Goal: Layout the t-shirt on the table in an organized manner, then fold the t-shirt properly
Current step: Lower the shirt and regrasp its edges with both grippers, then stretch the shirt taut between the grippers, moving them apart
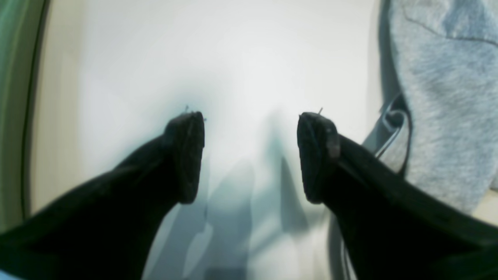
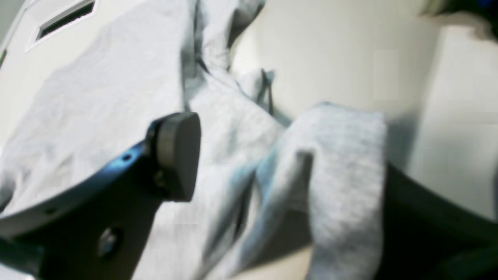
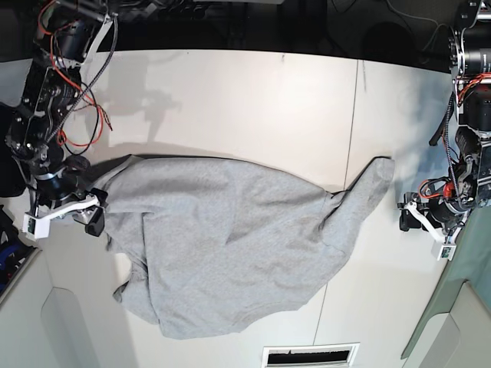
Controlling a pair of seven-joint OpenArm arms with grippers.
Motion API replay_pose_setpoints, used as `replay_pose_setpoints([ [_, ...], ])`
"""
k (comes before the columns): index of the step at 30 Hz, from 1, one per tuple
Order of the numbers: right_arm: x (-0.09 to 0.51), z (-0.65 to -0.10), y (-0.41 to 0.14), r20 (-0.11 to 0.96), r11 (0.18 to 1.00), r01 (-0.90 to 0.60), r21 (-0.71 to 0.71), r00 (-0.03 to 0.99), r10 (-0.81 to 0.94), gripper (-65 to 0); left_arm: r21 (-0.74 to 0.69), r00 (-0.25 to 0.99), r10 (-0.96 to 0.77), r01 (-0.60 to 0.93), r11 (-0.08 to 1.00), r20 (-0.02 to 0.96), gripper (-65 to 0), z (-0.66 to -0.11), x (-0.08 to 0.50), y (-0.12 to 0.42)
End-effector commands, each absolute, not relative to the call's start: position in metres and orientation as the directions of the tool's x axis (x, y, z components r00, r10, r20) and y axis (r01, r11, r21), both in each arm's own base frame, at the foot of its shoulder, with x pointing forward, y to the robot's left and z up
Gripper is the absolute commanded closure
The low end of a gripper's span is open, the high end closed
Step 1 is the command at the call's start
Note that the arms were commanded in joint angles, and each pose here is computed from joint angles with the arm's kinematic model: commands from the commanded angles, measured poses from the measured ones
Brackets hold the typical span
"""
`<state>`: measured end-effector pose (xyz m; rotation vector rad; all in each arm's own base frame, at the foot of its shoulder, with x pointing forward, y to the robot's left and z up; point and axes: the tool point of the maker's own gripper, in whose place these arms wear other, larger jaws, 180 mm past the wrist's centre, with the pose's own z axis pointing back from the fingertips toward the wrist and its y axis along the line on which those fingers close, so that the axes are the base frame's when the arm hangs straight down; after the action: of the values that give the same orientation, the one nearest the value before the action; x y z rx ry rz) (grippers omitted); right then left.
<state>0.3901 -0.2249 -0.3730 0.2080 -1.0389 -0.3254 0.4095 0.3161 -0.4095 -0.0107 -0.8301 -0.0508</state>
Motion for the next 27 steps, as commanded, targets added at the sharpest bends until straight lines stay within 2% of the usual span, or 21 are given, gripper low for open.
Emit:
replay_pose_setpoints([
  [1, 0.41, -0.356, -0.235, 0.838, 0.932, 0.159, 0.326, 0.409, -0.363, -40.7, 0.025, 0.632, -0.048, 0.045, 0.999, 0.774, -40.4, -0.39, 0.422, 0.324],
  [10, 0.451, -0.368, -0.225, 0.779, 0.899, 0.164, 0.405, 0.453, -0.434, -40.7, -0.025, 0.648, -0.014, 0.05, 0.998, 0.761, -40.4, -0.407, 0.414, 0.306],
  [20, 0.411, -0.422, -0.167, 0.673, 0.902, 0.109, 0.418, 0.629, -0.388, -40.7, -0.131, 0.66, 0.056, 0.065, 0.989, 0.749, -40.4, -0.424, 0.415, 0.259],
  [27, 0.391, -0.441, -0.144, 0.648, 0.895, 0.085, 0.438, 0.66, -0.38, -40.7, -0.243, 0.629, 0.111, 0.128, 0.962, 0.77, -40.4, -0.412, 0.419, 0.239],
])
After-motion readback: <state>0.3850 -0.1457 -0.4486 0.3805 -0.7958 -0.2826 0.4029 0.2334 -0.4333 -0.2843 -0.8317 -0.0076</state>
